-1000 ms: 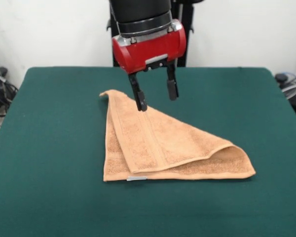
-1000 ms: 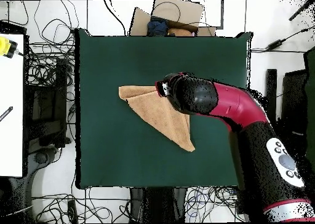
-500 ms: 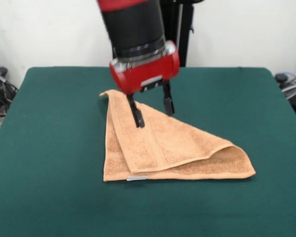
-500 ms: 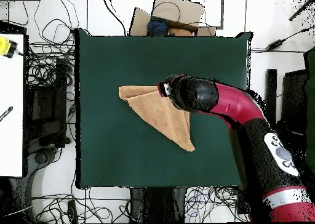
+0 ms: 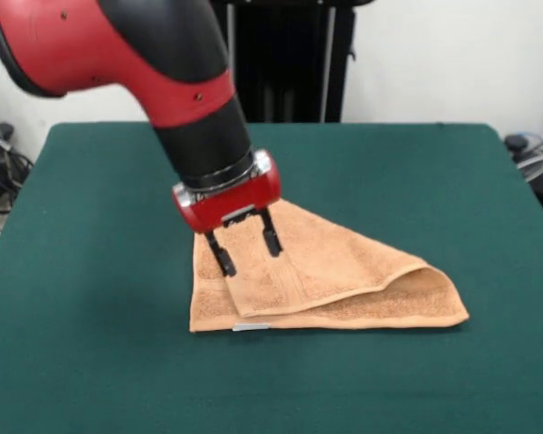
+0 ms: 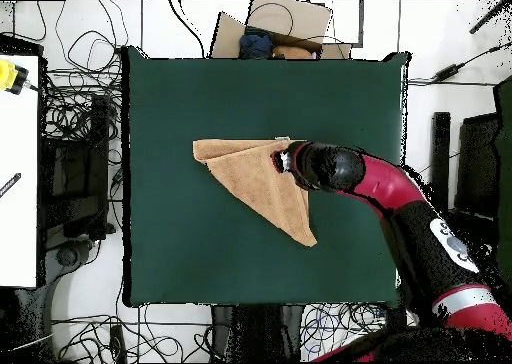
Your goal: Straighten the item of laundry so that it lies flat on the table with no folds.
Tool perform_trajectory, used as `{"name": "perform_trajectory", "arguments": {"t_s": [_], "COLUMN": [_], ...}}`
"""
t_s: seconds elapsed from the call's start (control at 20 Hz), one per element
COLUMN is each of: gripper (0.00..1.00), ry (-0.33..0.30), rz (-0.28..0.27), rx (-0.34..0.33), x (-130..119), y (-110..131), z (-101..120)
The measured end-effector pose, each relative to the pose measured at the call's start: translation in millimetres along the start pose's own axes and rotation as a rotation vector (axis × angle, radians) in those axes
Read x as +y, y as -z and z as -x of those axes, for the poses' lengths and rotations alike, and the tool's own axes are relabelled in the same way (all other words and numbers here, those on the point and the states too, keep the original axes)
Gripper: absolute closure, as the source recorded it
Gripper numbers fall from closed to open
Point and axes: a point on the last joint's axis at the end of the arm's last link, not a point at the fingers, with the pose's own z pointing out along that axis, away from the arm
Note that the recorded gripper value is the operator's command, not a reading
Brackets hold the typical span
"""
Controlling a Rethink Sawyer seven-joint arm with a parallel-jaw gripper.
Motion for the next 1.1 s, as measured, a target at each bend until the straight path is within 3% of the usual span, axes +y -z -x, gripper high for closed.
{"name": "perform_trajectory", "arguments": {"t_s": [0.5, 0.75, 1.1], "gripper": [0.0, 0.0, 0.0], "ry": [0.009, 0.037, 0.079], "rz": [0.004, -0.02, -0.081], "rx": [-0.007, -0.023, -0.095], "x": [-19.3, -22.8, -22.6], "y": [-23.6, -24.3, -34.0], "z": [-35.9, -38.5, -37.9]}}
